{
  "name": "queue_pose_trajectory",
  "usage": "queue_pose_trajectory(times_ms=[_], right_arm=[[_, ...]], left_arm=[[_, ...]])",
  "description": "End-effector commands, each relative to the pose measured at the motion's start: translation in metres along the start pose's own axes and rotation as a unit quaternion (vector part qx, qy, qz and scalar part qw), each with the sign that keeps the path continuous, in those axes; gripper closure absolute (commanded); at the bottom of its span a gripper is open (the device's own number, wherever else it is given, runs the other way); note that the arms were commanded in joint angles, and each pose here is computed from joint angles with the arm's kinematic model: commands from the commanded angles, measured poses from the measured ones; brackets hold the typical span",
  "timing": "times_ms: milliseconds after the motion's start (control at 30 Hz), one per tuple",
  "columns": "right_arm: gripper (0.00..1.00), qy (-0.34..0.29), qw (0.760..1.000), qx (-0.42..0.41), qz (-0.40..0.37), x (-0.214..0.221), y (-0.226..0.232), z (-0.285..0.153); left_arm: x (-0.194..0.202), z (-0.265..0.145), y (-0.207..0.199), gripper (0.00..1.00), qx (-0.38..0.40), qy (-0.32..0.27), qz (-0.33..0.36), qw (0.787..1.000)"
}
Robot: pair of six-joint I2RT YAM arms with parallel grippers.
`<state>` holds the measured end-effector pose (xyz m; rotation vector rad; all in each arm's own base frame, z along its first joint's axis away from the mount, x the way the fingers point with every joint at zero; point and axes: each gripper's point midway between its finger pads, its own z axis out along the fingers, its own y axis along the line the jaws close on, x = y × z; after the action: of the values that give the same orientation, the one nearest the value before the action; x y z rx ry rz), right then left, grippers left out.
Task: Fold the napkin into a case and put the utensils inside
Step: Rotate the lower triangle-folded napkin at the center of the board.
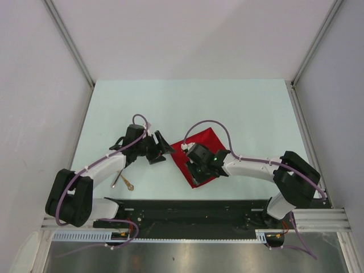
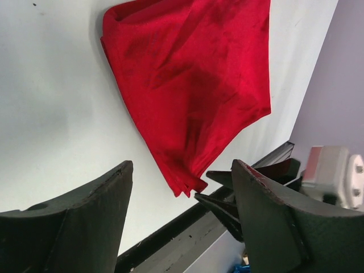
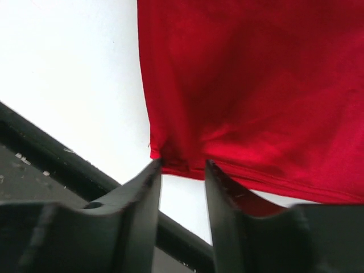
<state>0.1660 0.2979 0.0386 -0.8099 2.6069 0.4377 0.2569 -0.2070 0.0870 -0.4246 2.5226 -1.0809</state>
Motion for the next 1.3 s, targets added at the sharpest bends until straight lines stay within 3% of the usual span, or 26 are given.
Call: queue_pose_trajectory(times_ms=[0, 233, 333, 500, 533, 733, 1000, 1267], right_arm=[[0.55, -0.029, 0.998, -0.035, 0.034, -0.014, 0.0, -0.027], [0.3, -0.09, 0.989, -0.024, 0.113, -0.032, -0.044, -0.067], [0.31, -0.102, 0.98, 0.011, 0.17, -0.032, -0.086, -0.073], [0.42, -0.109, 0.956, 0.081, 0.26, -0.024, -0.155, -0.08], [0.5, -0.109, 0.953, 0.086, 0.268, -0.022, -0.161, -0.08], [0.78, -0.105, 0.945, 0.079, 0.3, -0.009, -0.181, -0.076], [0.84, -0.091, 0.939, 0.05, 0.327, 0.003, -0.172, -0.062], [0.87, -0.064, 0.915, 0.124, 0.379, 0.024, -0.199, -0.047]], left_arm=[[-0.003, -0.005, -0.016, 0.25, 0.028, -0.005, 0.017, 0.999], [0.015, 0.008, -0.029, 0.29, 0.047, 0.025, 0.022, 0.998], [0.026, 0.016, -0.035, 0.31, 0.051, 0.042, 0.021, 0.998], [0.041, 0.026, -0.048, 0.33, 0.065, 0.058, 0.031, 0.996], [0.046, 0.028, -0.049, 0.33, 0.065, 0.066, 0.031, 0.995], [0.057, 0.031, -0.054, 0.34, 0.068, 0.075, 0.036, 0.994], [0.06, 0.031, -0.055, 0.34, 0.068, 0.078, 0.038, 0.994], [0.061, 0.032, -0.056, 0.34, 0.063, 0.084, 0.042, 0.994]])
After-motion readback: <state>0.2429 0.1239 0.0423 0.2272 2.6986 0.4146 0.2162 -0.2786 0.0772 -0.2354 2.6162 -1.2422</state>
